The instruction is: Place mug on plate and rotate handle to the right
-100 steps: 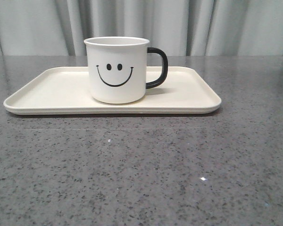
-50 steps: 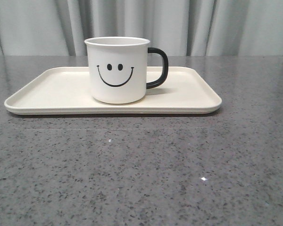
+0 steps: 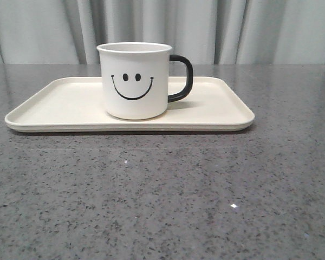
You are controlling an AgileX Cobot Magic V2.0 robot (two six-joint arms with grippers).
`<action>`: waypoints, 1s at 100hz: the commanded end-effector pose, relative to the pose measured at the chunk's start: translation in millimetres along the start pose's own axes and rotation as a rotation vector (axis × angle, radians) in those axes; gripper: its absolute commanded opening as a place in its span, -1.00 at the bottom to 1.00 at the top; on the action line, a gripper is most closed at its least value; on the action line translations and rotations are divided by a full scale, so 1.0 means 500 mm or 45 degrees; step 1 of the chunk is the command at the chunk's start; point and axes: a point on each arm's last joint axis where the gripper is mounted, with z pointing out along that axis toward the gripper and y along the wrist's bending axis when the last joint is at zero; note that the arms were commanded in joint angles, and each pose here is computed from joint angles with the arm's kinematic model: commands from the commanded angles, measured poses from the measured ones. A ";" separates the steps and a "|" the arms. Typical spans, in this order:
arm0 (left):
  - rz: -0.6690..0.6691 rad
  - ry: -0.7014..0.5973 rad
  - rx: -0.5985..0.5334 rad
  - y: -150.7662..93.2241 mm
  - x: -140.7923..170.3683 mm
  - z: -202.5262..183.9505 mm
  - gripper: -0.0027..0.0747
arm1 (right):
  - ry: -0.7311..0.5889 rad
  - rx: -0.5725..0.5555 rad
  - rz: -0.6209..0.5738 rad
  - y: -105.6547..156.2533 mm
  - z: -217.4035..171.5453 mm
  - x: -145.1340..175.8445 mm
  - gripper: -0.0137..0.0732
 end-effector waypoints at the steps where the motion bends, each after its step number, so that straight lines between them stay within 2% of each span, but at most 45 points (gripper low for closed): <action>1: -0.002 -0.119 0.017 0.001 -0.021 -0.011 -0.98 | -0.096 0.080 -0.015 -0.009 -0.007 -0.011 -0.84; 100: -0.019 -0.103 0.045 -0.003 -0.019 -0.011 -0.98 | -0.120 0.101 -0.011 -0.012 -0.009 -0.012 -0.85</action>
